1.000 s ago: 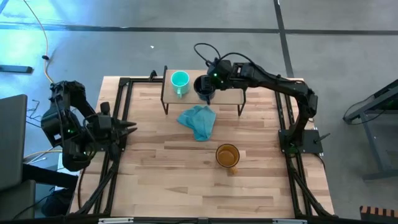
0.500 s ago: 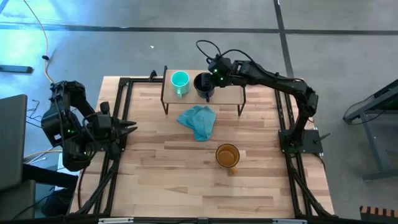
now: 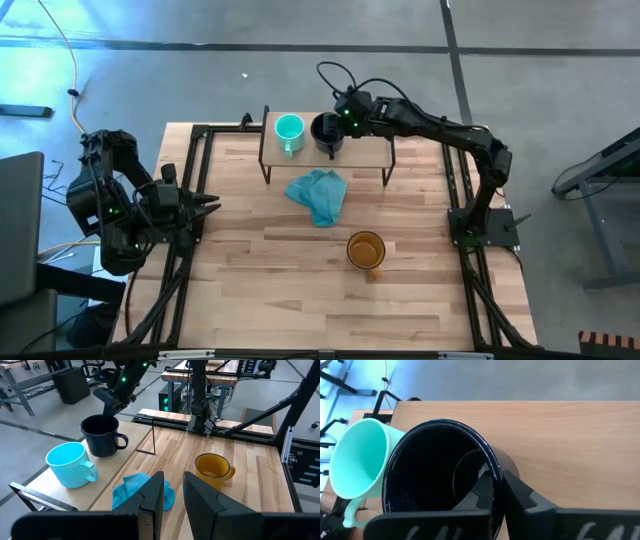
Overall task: Stack small to large cups/mugs on shelf
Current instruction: Put the dark blue cup on the shelf
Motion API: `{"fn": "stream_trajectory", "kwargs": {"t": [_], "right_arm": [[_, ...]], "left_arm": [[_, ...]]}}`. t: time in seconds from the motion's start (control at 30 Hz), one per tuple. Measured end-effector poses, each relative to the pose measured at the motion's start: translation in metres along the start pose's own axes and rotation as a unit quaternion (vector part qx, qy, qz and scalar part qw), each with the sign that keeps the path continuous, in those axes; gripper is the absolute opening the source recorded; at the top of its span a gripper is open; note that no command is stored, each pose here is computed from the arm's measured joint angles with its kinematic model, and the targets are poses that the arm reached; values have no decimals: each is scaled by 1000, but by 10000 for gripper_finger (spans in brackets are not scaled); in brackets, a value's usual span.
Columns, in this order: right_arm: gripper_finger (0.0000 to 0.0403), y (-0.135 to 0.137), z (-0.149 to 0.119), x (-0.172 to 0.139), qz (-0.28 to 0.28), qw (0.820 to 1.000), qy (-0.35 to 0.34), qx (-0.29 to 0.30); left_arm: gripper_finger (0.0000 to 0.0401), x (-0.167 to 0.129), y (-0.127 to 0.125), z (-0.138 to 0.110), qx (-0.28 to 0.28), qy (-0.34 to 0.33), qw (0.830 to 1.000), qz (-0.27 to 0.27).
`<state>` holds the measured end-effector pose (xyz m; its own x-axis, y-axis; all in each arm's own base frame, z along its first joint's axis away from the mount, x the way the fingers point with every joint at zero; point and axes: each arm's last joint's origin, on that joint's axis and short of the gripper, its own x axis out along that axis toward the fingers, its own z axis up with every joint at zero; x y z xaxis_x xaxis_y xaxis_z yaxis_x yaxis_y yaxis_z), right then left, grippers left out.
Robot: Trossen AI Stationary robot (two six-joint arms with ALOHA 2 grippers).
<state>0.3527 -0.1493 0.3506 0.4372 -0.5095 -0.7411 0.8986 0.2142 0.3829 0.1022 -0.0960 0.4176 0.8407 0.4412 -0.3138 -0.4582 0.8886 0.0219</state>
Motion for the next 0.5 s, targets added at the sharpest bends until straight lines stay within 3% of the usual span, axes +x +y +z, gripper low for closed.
{"fn": "stream_trajectory", "kwargs": {"t": [0.5], "right_arm": [[0,-1,-1,10,-3,1000,15,5]], "left_arm": [[62,0,0,0,0,0,1000,0]]}}
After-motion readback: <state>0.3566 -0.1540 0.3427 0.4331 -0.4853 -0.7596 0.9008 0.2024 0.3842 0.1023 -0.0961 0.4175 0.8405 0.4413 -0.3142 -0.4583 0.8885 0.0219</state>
